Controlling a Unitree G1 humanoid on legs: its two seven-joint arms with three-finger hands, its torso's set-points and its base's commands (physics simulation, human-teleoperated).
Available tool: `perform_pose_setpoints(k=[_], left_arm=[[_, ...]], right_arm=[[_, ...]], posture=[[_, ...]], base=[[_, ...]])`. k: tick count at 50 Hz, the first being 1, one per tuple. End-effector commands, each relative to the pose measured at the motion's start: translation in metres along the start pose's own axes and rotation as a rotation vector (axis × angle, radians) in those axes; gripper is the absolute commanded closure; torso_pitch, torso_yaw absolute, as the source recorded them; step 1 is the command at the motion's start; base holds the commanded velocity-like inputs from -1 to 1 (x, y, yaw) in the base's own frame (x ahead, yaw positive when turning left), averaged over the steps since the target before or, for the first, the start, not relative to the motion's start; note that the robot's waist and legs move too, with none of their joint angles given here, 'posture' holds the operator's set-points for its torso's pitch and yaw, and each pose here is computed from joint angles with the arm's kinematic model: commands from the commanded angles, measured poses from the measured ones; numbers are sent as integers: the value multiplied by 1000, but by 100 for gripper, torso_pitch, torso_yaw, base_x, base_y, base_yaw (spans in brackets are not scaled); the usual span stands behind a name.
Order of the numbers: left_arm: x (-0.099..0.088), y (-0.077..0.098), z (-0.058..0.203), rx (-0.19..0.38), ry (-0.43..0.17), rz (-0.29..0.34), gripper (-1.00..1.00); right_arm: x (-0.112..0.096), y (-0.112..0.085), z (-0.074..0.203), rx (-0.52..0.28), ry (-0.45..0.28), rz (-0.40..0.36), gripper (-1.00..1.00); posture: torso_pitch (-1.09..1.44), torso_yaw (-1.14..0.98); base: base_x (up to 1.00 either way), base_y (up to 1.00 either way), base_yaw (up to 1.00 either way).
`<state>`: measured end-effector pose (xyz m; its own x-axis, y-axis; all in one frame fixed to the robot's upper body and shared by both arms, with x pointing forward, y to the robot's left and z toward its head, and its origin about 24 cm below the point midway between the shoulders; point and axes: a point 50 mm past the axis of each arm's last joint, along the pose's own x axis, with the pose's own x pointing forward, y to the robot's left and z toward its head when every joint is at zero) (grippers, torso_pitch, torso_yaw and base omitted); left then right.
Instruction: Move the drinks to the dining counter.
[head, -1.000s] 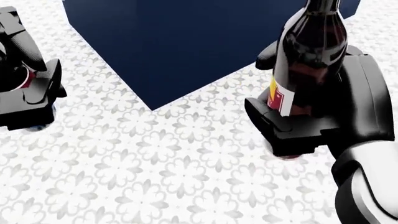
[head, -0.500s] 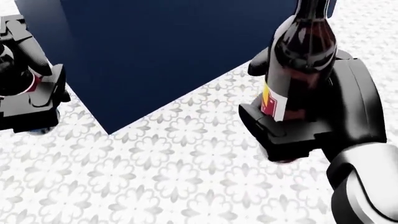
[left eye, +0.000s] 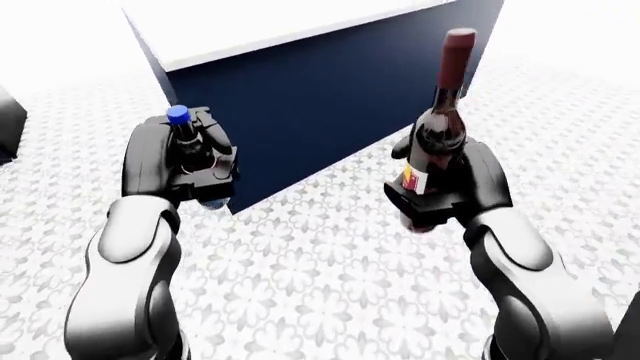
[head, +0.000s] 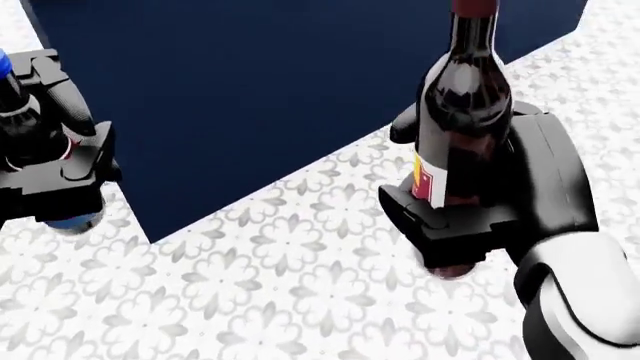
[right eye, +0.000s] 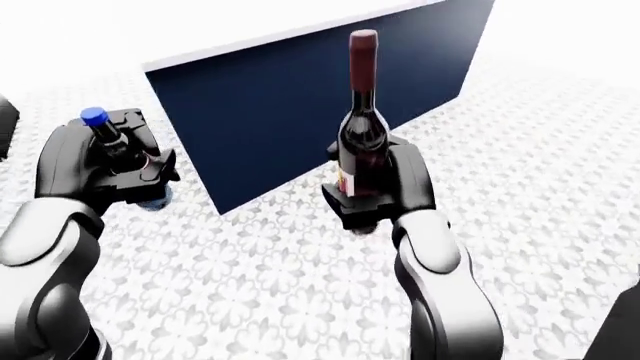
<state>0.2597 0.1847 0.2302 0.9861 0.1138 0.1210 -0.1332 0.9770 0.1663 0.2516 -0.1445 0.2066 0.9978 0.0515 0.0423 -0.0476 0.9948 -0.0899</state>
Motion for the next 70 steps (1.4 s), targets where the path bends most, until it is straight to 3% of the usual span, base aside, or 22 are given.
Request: perform_pose_setpoints(k=[1, 26, 44, 54, 57, 60, 70], left_arm=[[-9, 1, 31, 3, -199, 7, 100], [-10, 1, 32, 4, -202, 9, 100], [-10, 0, 33, 6, -204, 3, 100], [-11, 2, 37, 4, -210, 7, 100], [-11, 2, 37, 4, -210, 8, 100], [-12, 3, 39, 3, -213, 8, 100], [-10, 5, 47, 5, -221, 12, 100]], right_arm=[[-13, -5, 38, -4, -262, -37, 100], [-13, -10, 37, 7, -266, -53, 100], [-14, -9, 39, -7, -253, -49, 100], [-13, -5, 42, -22, -247, -26, 100], [-8, -7, 43, 30, -232, -24, 100], [-5, -7, 43, 32, -224, -22, 100], [-2, -3, 59, 4, -233, -2, 100]], posture=[[0, 0], [0, 0], [0, 0], [0, 0], [0, 0], [0, 0], [0, 0]], base=[[6, 0, 100], [6, 0, 100], [27, -66, 0], [0, 0, 0], [0, 0, 0], [11, 0, 0], [29, 0, 0]])
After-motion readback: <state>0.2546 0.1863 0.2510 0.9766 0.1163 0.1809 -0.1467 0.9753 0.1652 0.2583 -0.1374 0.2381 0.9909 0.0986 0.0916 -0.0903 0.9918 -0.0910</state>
